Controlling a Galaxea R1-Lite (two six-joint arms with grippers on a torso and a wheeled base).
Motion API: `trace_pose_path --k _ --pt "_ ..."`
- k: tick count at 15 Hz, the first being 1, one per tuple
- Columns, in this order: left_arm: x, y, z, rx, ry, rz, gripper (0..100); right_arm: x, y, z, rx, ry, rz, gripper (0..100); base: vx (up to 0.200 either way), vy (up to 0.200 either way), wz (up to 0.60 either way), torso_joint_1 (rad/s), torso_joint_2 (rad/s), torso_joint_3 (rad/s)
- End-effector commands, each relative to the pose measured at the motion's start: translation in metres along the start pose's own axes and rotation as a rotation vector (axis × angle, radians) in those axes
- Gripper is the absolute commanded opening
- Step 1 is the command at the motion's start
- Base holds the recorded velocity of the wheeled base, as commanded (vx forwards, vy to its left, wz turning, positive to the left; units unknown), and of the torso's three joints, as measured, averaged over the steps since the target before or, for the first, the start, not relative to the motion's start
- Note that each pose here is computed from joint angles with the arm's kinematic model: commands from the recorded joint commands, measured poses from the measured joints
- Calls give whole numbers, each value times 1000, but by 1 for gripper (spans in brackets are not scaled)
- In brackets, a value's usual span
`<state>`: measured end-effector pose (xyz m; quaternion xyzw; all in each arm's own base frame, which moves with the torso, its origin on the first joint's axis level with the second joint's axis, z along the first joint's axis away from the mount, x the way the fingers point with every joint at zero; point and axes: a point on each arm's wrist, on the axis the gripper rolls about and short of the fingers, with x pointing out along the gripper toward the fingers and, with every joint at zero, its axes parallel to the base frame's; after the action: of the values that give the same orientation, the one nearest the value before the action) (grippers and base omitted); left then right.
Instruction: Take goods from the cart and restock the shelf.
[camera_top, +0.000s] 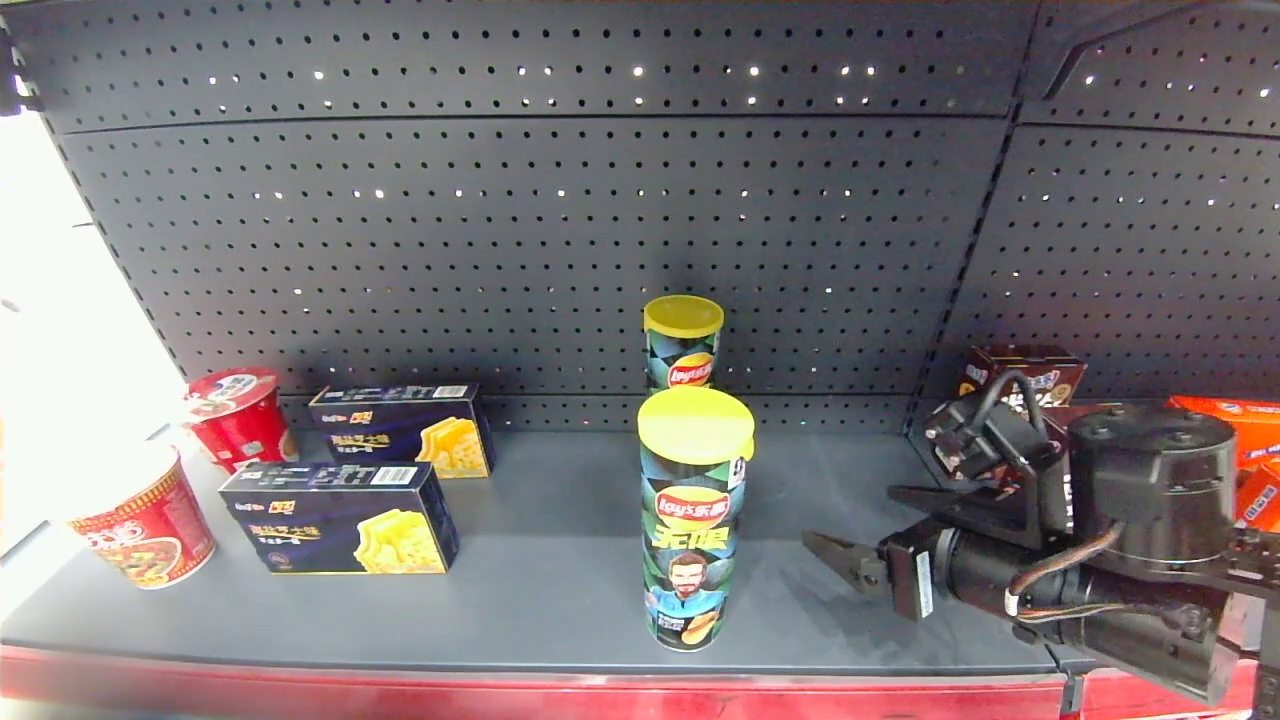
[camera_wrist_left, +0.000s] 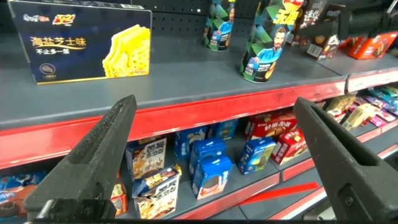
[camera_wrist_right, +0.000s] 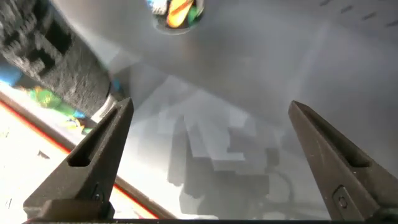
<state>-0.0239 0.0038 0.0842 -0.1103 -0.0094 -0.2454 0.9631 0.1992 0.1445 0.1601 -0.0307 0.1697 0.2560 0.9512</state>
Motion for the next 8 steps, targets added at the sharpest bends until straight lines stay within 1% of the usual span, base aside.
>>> trace_pose_path --k 1,3,5,6,7,8 --pt "0 0 0 5 1 -5 100 -26 -13 11 18 -84 -41 100 0 0 0 0 0 0" --pt "0 0 0 9 2 -11 100 -48 -21 14 27 -137 -73 100 0 0 0 0 0 0" --pt "0 0 0 11 0 -9 100 -80 -34 23 48 -246 -136 100 0 0 0 0 0 0" --pt "0 0 0 17 0 -9 100 -94 -39 28 49 -295 -171 100 0 0 0 0 0 0" --pt "0 0 0 45 0 -9 100 -115 -48 30 45 -348 -242 100 0 0 0 0 0 0" --pt "0 0 0 61 3 -10 100 -132 -52 26 47 -377 -280 100 0 0 0 0 0 0"
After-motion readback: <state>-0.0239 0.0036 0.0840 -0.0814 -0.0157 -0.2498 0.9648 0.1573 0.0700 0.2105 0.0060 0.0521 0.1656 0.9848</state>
